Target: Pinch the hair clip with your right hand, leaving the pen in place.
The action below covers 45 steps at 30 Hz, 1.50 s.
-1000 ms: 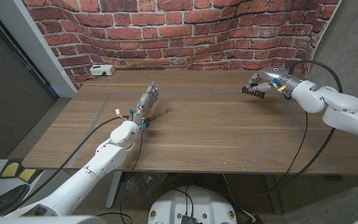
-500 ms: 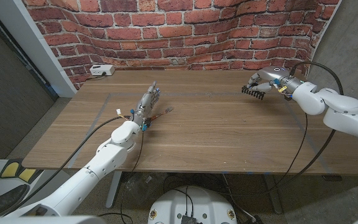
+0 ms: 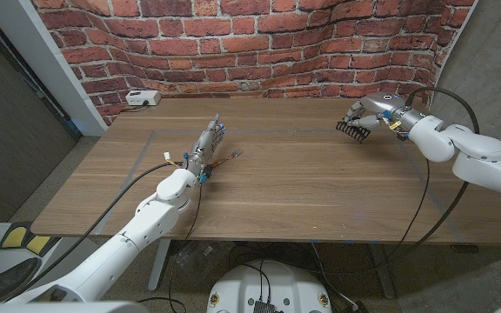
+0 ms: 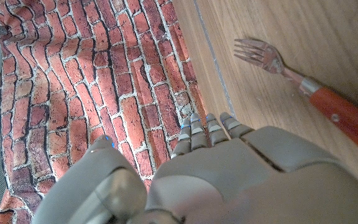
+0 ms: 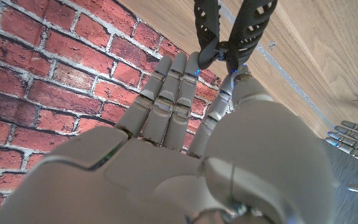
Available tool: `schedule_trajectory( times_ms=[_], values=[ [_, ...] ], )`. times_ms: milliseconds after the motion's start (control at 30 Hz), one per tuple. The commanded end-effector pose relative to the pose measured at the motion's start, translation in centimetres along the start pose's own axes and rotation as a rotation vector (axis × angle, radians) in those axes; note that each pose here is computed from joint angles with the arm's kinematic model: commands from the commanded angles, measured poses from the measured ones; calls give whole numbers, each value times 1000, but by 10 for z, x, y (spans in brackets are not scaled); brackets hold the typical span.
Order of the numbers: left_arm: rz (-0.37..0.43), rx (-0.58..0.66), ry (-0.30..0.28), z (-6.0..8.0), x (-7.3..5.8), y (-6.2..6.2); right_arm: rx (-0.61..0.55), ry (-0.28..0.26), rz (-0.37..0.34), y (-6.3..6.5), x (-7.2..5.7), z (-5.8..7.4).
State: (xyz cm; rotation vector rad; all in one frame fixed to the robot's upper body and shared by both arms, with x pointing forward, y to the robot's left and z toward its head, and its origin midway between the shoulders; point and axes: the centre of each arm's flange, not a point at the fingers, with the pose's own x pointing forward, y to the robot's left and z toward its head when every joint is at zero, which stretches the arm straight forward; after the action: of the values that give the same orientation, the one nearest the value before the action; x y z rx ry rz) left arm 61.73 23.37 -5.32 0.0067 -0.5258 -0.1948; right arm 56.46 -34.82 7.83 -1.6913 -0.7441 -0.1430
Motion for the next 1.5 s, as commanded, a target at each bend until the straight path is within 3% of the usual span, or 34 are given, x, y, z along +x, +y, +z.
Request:
schedule_trajectory(
  times_ms=[33, 1500],
  values=[
    [0, -1, 4, -2, 1, -1, 7, -6, -23, -1, 1, 1],
    [-4, -4, 4, -3, 1, 0, -25, 20, -1, 0, -5, 2]
  ],
)
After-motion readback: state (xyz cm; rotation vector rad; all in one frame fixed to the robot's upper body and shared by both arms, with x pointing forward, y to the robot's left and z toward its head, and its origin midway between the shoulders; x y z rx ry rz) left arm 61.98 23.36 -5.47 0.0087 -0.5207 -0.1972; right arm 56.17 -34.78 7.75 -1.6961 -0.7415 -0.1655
